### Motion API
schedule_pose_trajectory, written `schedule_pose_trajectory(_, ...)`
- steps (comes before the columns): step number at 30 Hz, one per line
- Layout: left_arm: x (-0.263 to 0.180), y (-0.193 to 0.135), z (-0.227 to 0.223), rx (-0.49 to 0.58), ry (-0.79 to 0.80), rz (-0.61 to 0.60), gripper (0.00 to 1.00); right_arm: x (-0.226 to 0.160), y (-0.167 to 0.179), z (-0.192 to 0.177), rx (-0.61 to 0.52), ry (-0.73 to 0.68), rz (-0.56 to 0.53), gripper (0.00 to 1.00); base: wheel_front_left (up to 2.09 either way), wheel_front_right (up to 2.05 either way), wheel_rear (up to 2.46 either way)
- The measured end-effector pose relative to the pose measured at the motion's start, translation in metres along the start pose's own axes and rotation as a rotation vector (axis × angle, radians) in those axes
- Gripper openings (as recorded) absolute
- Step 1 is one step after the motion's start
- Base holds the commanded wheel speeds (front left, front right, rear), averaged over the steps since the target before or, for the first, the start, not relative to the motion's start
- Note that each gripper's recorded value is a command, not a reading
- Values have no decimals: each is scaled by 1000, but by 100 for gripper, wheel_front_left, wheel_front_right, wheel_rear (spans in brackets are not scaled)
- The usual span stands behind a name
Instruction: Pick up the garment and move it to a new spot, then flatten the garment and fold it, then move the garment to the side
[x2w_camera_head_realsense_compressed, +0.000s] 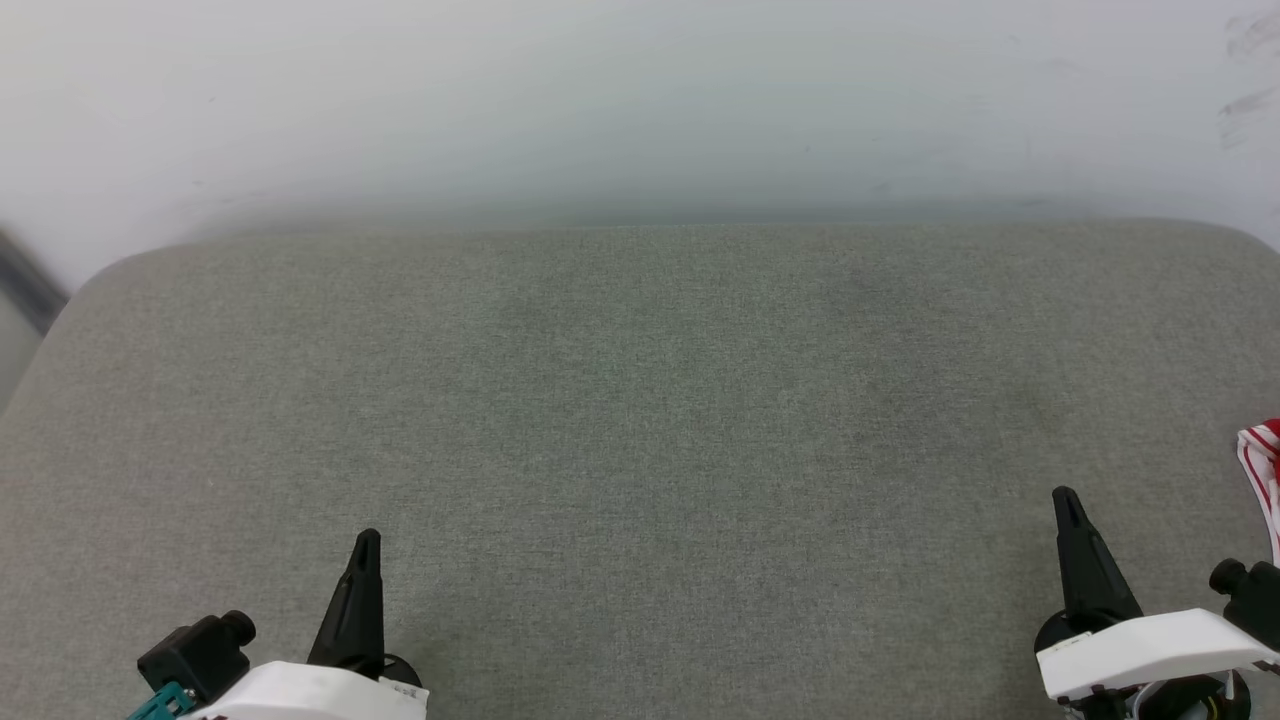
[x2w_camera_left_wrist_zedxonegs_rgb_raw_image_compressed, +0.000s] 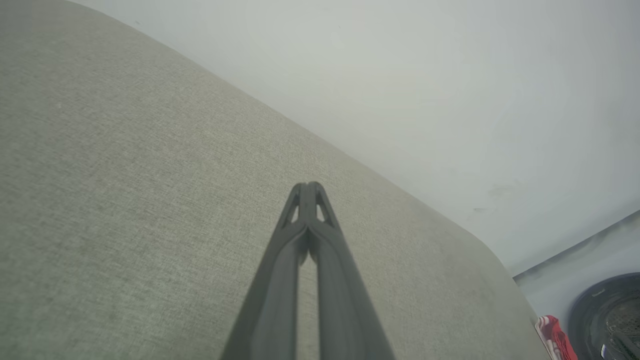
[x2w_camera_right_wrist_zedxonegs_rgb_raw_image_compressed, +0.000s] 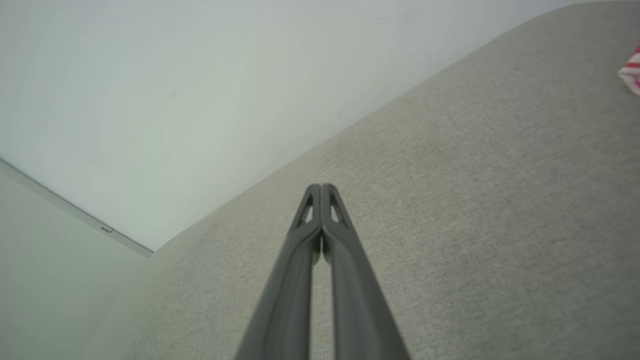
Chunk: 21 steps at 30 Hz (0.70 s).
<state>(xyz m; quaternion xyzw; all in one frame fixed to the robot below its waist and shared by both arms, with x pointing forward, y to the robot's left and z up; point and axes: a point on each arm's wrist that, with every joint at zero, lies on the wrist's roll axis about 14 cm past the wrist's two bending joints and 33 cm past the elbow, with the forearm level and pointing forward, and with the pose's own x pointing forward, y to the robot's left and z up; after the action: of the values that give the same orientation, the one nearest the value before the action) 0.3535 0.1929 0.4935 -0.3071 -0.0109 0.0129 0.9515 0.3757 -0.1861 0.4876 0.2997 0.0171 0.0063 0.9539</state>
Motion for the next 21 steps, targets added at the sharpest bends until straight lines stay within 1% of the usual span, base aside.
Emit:
schedule_pose_trajectory(15, 7, 4, 2, -201, 10, 23, 0, 4, -3, 4, 206, -1, -25, 0, 0, 0, 0)
schedule_pose_trajectory(21, 9, 5, 2, -263, 13, 31, 0, 4, -4, 5, 268, -2, -31, 0, 0, 0, 0)
